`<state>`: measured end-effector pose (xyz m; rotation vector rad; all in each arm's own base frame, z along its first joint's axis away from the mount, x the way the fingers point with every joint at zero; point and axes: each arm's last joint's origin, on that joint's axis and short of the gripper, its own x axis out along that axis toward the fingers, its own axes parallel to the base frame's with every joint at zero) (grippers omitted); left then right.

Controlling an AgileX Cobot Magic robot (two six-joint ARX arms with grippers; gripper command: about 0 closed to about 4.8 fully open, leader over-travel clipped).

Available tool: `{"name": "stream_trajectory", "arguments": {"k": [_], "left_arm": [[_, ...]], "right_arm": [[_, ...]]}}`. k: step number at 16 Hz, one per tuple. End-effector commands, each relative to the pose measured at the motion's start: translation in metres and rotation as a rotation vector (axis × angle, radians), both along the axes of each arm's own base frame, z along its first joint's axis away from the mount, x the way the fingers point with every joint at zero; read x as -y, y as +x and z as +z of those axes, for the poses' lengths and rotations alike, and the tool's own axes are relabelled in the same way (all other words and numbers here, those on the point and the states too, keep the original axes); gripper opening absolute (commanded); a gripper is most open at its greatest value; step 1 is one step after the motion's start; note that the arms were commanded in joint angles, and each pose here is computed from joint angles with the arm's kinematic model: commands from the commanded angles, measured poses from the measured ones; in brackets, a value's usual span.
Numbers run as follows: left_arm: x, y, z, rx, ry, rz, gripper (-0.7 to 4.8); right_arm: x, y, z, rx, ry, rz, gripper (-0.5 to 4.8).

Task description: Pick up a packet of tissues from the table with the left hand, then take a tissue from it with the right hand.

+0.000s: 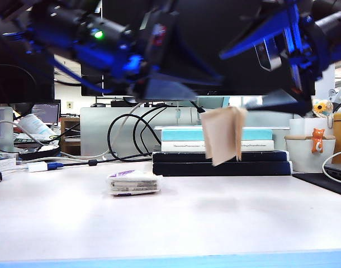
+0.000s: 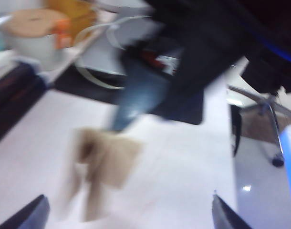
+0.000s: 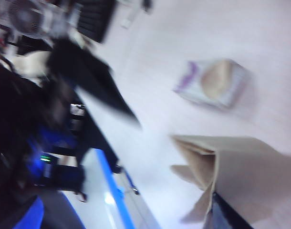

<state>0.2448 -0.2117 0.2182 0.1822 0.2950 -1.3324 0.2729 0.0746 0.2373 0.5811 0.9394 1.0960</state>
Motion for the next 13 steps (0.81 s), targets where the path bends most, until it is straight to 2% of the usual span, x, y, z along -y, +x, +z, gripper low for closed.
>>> {"name": "stream_trajectory", "arguments": {"k": [1,3,6,9,10,11,12,13], "left_arm": [[0.011,-0.002,0.0,0.078,0.012,0.075,4.79],[0.012,-0.002,0.001,0.101,0.027,0.137,4.79],[0.013,-0.002,0.002,0.098,0.007,0.141,4.79],[0.013,-0.003,0.0,0.075,0.023,0.142,4.79],[0.012,-0.004,-0.003,0.05,0.047,0.139,3.57],[0.014,-0.005,-0.005,0.049,0.053,0.132,2.67],[0.014,-0.005,-0.005,0.047,0.054,0.132,2.26],[0.016,-0.007,-0.006,0.048,0.061,0.121,1.47]], "right_arm": [[-0.01,0.002,0.008,0.014,0.061,0.035,4.79],[-0.021,-0.002,0.008,0.012,0.062,0.076,4.79],[-0.04,-0.008,0.009,0.035,0.059,0.133,4.79],[-0.042,-0.008,0.009,0.041,0.048,0.129,4.79],[-0.042,-0.008,0.009,0.028,0.053,0.128,4.79],[-0.043,-0.008,0.011,0.023,0.076,0.143,4.79],[-0.043,-0.008,0.011,0.022,0.078,0.141,4.79],[-0.043,-0.007,0.014,0.029,0.099,0.15,4.79]]}}
